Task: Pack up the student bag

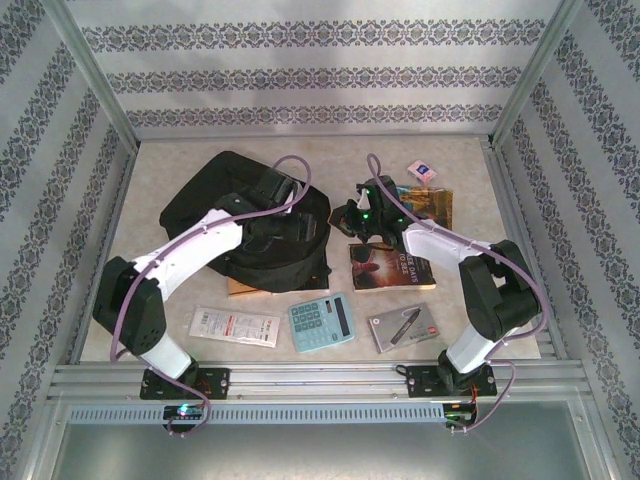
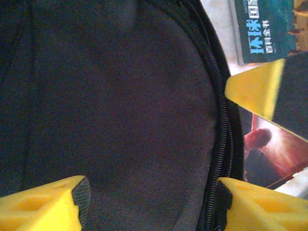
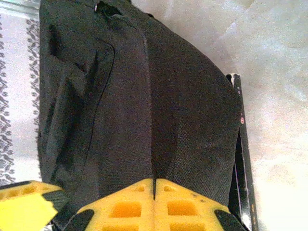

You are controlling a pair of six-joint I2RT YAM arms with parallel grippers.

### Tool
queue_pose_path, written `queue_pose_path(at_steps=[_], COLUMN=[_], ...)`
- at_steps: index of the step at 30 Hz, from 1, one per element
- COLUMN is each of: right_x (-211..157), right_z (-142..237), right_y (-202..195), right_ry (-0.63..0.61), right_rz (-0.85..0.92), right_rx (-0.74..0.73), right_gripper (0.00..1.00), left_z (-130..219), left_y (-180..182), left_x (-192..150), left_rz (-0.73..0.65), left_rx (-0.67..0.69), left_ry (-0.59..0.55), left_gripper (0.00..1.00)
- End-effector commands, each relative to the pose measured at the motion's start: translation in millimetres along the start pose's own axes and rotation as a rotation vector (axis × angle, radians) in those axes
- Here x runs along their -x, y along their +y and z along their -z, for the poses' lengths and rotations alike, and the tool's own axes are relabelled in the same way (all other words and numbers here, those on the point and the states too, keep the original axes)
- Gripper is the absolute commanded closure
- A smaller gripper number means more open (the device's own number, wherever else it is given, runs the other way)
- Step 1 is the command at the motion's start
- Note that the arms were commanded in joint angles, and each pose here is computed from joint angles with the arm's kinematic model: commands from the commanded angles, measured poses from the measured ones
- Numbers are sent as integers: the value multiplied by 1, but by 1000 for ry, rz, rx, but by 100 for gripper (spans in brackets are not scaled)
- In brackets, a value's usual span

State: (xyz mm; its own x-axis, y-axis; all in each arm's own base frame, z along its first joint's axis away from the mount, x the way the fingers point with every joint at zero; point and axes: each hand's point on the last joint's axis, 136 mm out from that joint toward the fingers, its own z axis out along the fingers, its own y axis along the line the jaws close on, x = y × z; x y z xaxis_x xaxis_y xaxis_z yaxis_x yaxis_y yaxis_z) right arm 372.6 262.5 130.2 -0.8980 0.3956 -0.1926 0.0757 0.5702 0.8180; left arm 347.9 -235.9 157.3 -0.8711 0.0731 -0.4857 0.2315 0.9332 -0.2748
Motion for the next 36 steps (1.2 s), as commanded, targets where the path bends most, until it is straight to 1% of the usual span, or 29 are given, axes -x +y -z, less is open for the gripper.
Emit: queue_pose_path(at_steps=[1, 7, 13, 16, 18, 20, 21, 26, 27, 29, 36], right_x=[7, 9, 5, 3, 3, 2, 2, 4, 5, 6, 3], right_z=[1, 7, 4, 2, 1, 1, 2, 3, 4, 6, 9], right_y=[17, 31, 26, 25, 24, 24, 23, 15, 13, 10, -2], right_ry=[-10, -6, 11, 19, 21, 23, 22, 14, 10, 4, 6], right_rz=[-30, -61, -84, -95, -98, -97, -96, -95, -93, -85, -53], right_rx=[152, 293, 315, 328, 327, 327, 324, 304, 295, 278, 214], right_gripper=[100, 100, 100, 100, 100, 100, 100, 100, 100, 100, 100], left_z=[-5, -22, -42, -56, -65, -74, -77, -78, -75, -68, -32], left_y=[-9, -8, -13, -3, 9, 23, 29, 42, 44, 48, 63], left_x=[2, 2, -5, -10, -16, -22, -24, -26, -25, -20, 5], left_rz=[-35, -51, -57, -71, -92, -113, -122, -150, -155, -156, -112], left_rx=[-18, -7, -43, 4, 69, 134, 164, 234, 245, 256, 269], left_ry=[13, 35, 84, 105, 132, 158, 168, 174, 168, 149, 57], left_gripper=[27, 23, 18, 17, 18, 24, 31, 79, 87, 100, 100])
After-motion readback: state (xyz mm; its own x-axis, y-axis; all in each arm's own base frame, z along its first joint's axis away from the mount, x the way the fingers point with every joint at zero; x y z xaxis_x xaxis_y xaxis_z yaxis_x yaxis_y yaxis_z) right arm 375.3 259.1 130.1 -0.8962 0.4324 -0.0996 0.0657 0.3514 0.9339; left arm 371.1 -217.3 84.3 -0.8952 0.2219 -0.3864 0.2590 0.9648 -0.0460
